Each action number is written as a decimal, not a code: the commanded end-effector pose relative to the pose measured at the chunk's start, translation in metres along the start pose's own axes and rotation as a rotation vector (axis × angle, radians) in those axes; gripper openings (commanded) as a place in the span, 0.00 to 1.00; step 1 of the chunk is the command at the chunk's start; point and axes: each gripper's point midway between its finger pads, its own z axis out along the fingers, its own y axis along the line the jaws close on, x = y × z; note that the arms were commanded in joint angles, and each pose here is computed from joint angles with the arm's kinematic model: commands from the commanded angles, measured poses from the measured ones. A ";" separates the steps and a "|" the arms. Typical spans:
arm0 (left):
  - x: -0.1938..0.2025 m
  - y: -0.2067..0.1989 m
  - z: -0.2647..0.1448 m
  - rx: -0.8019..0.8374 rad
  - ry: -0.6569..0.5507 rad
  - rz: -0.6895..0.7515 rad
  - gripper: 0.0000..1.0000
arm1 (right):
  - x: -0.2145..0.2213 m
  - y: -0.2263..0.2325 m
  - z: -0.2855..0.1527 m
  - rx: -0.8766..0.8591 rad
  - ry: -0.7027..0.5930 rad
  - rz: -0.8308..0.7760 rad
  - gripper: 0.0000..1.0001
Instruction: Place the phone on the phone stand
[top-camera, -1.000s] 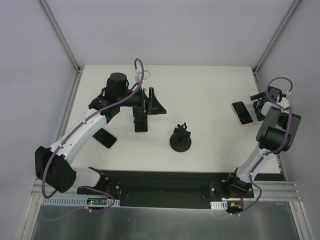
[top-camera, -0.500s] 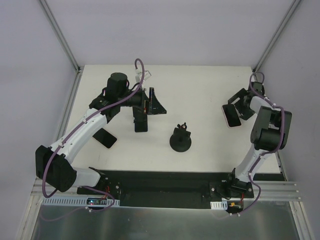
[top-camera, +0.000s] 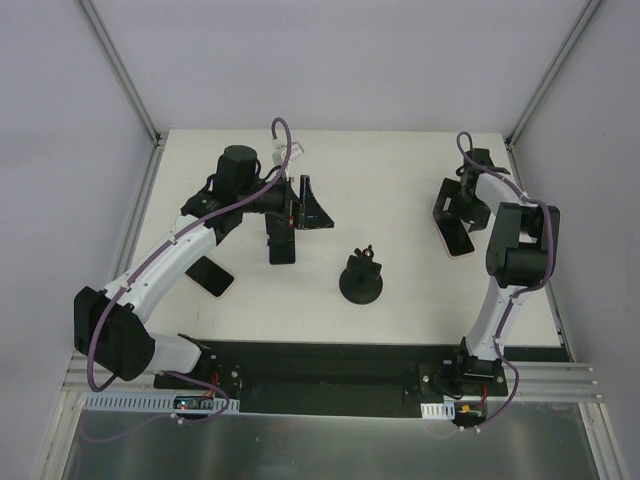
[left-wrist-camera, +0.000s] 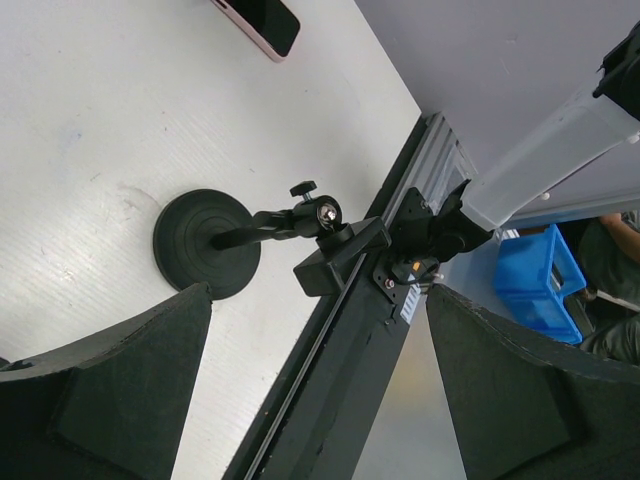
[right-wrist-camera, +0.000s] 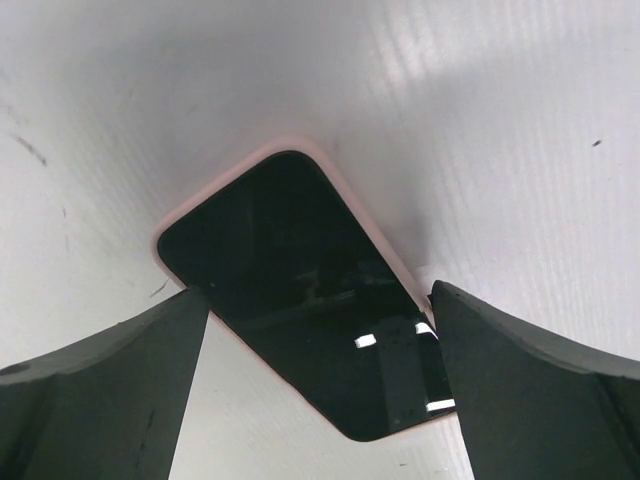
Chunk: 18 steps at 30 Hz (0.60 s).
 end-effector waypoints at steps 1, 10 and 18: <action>-0.008 -0.015 0.001 0.049 -0.005 0.033 0.87 | 0.063 0.005 -0.018 -0.017 0.203 -0.140 0.96; -0.009 -0.018 -0.001 0.052 -0.011 0.042 0.87 | 0.095 0.025 -0.029 -0.133 0.245 -0.191 0.96; -0.008 -0.017 0.001 0.053 -0.006 0.036 0.87 | 0.110 0.047 -0.031 -0.249 0.239 -0.164 0.96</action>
